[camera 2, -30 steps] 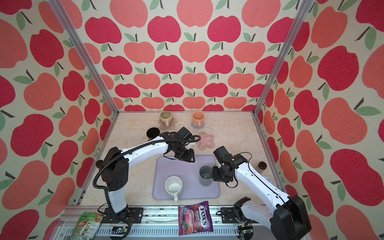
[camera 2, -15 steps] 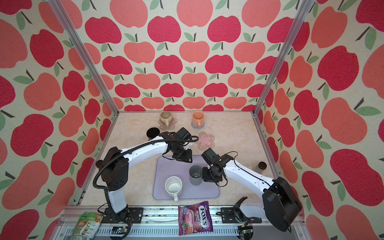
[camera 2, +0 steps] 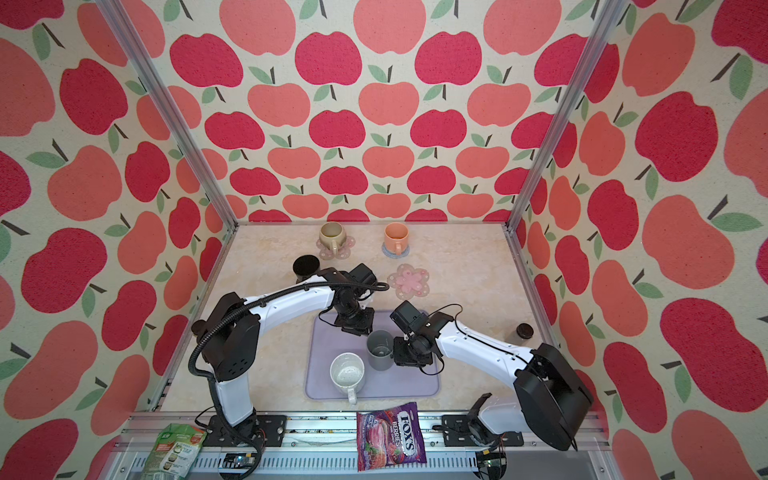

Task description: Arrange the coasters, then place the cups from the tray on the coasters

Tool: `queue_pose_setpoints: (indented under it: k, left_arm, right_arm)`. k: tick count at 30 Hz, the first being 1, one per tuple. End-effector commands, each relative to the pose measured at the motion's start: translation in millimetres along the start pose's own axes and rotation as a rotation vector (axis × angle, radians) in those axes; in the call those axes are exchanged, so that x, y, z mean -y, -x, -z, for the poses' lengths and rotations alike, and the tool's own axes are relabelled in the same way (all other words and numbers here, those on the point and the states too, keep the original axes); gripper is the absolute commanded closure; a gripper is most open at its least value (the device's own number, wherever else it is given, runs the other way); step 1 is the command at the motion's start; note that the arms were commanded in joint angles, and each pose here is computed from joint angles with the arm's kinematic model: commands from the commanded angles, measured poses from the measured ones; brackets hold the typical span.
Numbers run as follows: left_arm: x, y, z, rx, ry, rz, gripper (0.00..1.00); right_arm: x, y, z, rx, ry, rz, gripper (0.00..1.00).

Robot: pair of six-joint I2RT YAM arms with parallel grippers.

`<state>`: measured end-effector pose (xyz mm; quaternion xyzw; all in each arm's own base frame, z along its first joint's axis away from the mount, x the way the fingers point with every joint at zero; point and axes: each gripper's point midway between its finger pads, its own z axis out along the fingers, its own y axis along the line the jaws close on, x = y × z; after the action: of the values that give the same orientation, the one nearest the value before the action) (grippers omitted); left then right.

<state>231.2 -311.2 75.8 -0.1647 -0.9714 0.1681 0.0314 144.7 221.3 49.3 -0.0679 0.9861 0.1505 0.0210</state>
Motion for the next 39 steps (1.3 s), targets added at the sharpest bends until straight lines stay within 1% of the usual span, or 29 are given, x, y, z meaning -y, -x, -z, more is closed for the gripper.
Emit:
queue_pose_setpoints:
  k: [1,6,11,14,18,23,29,32,36,39]
  left_arm:
    - [11,-5,10,0.003,-0.052,0.013,0.61]
    - [19,-1,10,0.011,-0.094,0.005,0.61]
    - [21,2,13,0.023,-0.099,-0.011,0.61]
    - [19,4,14,0.023,-0.089,-0.013,0.61]
    - [16,5,16,0.029,-0.083,-0.010,0.61]
    - [16,5,16,0.027,-0.082,-0.007,0.61]
    - [14,6,20,0.035,-0.067,-0.003,0.61]
    - [14,6,23,0.045,-0.063,-0.004,0.61]
    - [11,6,27,0.056,-0.047,0.000,0.62]
    - [7,5,29,0.065,-0.037,0.011,0.62]
  right_arm:
    - [-16,8,5,0.022,0.035,0.011,0.64]
    - [-11,8,13,0.046,0.017,0.018,0.64]
    - [3,10,38,0.091,-0.043,0.062,0.63]
    - [15,14,57,0.129,-0.076,0.056,0.63]
    - [32,27,80,0.211,-0.091,0.021,0.61]
    - [39,51,97,0.302,-0.060,0.015,0.57]
    - [25,82,92,0.300,-0.033,0.099,0.55]
    - [17,98,85,0.288,-0.017,0.122,0.55]
    - [5,110,71,0.232,0.007,0.145,0.55]
    - [1,112,63,0.197,0.013,0.152,0.55]
